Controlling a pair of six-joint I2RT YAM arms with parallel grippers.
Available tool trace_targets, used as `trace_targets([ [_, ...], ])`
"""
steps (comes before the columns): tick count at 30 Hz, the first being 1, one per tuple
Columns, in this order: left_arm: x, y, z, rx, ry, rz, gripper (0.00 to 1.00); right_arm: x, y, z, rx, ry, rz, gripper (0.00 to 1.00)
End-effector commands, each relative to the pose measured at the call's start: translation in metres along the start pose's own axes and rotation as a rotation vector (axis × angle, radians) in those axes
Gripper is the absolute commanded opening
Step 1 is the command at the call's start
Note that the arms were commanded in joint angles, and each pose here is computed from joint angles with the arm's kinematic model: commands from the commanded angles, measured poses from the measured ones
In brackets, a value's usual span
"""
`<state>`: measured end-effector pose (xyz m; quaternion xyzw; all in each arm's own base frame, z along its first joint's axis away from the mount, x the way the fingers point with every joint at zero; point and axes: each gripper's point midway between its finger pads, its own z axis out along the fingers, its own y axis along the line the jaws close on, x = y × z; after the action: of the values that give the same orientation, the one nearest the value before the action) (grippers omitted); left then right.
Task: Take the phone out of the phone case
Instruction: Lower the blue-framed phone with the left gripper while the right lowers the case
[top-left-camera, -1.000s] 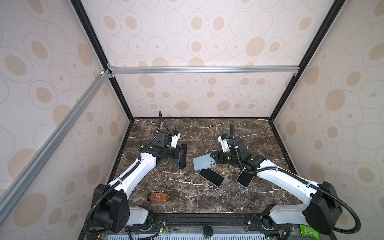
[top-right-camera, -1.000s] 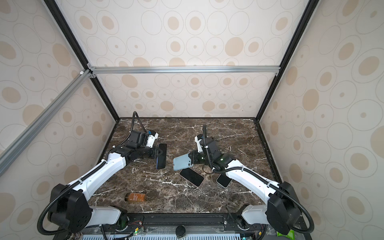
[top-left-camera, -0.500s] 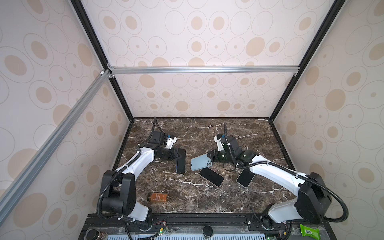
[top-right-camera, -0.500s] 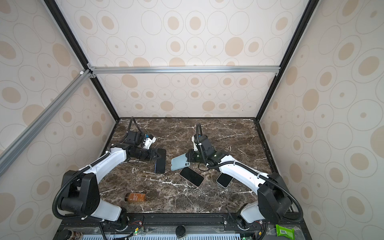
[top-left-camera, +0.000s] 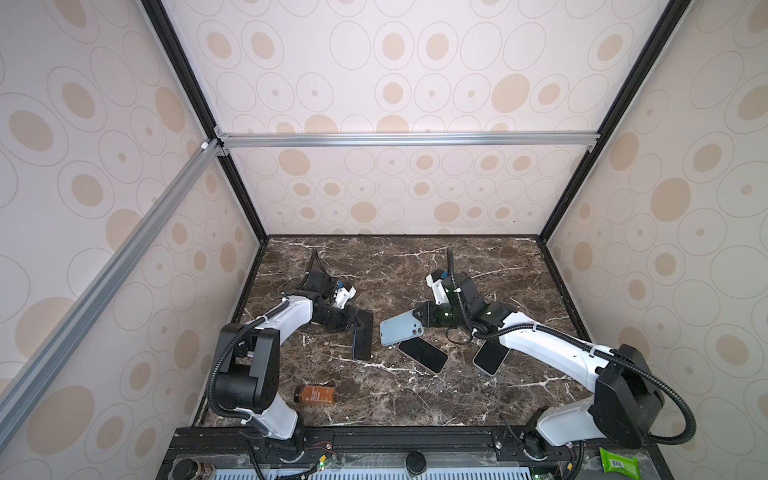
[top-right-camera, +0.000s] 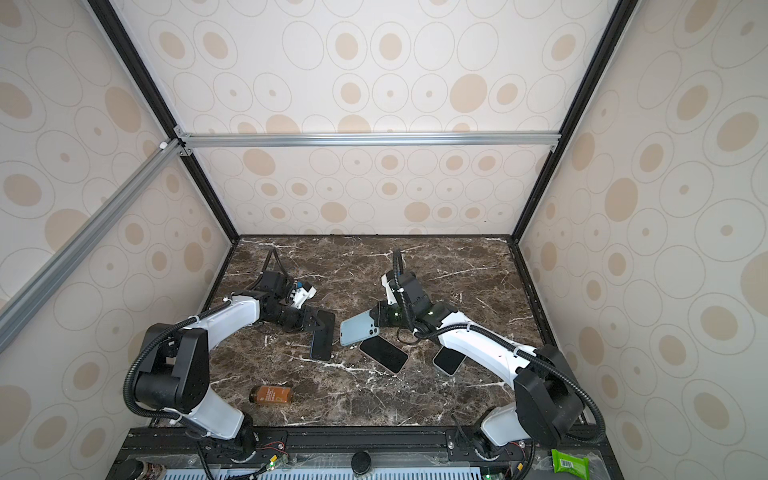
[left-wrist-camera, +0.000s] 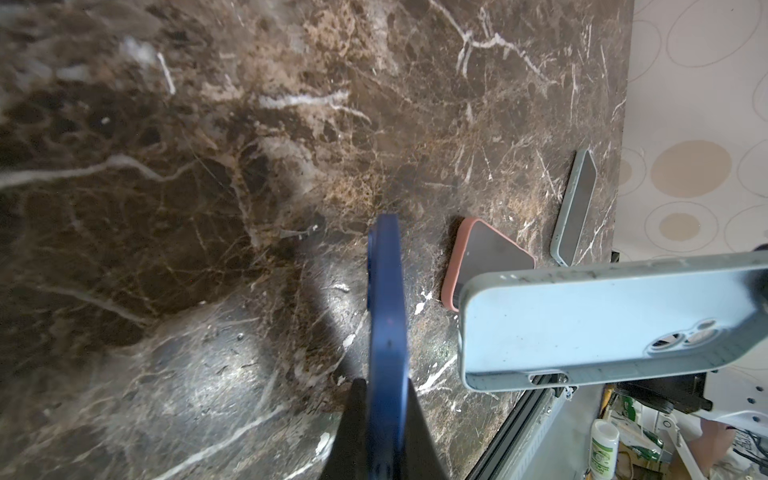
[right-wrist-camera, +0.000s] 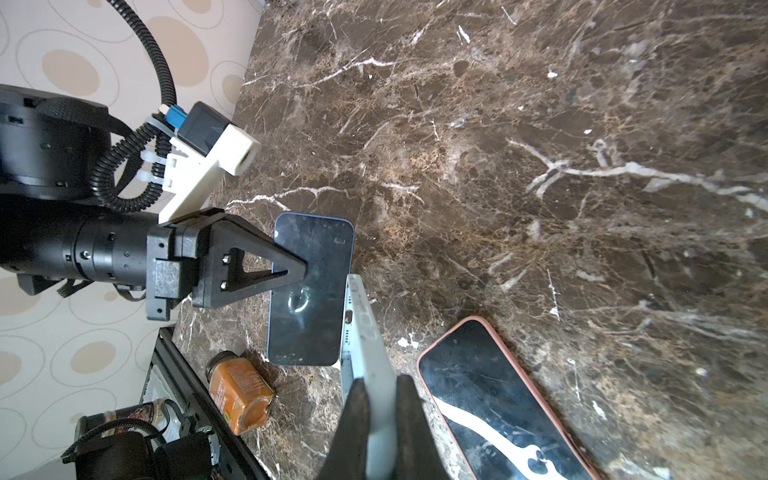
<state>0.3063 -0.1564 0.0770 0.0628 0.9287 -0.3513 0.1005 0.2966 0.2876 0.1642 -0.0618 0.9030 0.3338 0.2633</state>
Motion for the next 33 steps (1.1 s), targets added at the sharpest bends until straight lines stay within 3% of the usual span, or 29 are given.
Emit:
trace_targets([
  [1,-0.007,-0.006,0.000,0.066,-0.019,0.008,0.00,0.001,-0.001,0.001,-0.019,-0.001,0.020,0.00],
  [10,-0.008,-0.001,0.005,0.134,-0.009,-0.063,0.00,0.005,-0.004,0.012,-0.034,0.035,0.048,0.00],
  [23,-0.003,0.016,0.014,0.122,0.006,-0.125,0.00,0.005,-0.012,0.030,-0.021,0.049,0.061,0.00],
  [33,0.000,0.027,0.021,0.112,0.017,-0.152,0.08,0.007,-0.017,0.047,-0.021,0.074,0.079,0.00],
])
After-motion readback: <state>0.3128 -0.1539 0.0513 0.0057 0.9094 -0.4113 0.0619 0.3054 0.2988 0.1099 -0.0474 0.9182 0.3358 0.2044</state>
